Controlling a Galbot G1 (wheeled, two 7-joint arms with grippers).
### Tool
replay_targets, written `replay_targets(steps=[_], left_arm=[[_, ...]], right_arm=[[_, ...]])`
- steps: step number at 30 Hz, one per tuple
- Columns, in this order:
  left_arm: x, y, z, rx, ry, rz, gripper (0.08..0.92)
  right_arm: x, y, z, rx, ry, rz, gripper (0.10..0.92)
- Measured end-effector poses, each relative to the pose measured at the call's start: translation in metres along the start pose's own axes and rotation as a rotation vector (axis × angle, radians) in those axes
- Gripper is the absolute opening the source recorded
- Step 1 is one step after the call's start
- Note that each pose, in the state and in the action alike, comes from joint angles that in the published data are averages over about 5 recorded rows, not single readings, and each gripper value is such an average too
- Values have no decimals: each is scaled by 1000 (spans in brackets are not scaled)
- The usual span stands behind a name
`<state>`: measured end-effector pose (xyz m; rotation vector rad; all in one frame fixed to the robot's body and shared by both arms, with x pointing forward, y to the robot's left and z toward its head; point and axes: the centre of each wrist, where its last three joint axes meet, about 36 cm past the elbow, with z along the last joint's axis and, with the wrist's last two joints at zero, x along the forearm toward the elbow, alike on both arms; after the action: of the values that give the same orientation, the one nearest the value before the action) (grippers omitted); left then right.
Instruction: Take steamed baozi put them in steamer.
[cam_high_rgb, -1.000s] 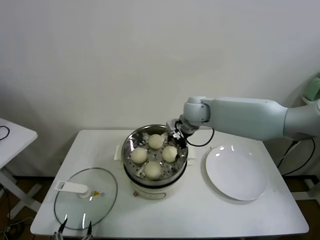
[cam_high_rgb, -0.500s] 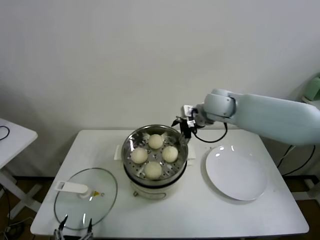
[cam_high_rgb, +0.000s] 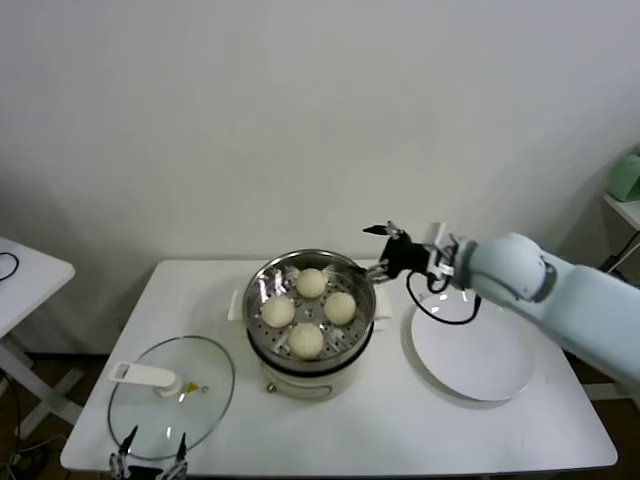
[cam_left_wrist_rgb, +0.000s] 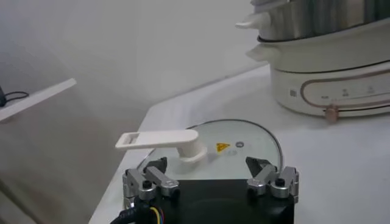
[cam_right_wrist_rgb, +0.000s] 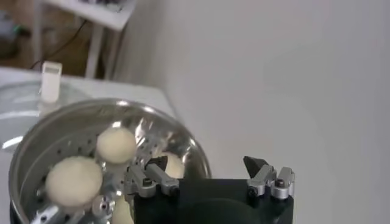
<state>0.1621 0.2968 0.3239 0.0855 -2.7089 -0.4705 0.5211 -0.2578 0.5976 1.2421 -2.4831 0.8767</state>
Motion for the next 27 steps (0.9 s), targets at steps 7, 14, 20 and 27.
replay_targets(steps=[7, 14, 20, 27], left_arm=[[-1, -1, -2, -4, -5, 8, 823], [-3, -3, -1, 1, -6, 6, 823], [-5, -4, -1, 7, -8, 3, 823], [-7, -5, -1, 13, -10, 1, 823]], right_arm=[[32, 32, 30, -94, -136, 162, 823], [56, 73, 78, -206, -253, 315, 823], [73, 133, 134, -324, -292, 427, 823], [89, 223, 182, -469, -293, 525, 823]])
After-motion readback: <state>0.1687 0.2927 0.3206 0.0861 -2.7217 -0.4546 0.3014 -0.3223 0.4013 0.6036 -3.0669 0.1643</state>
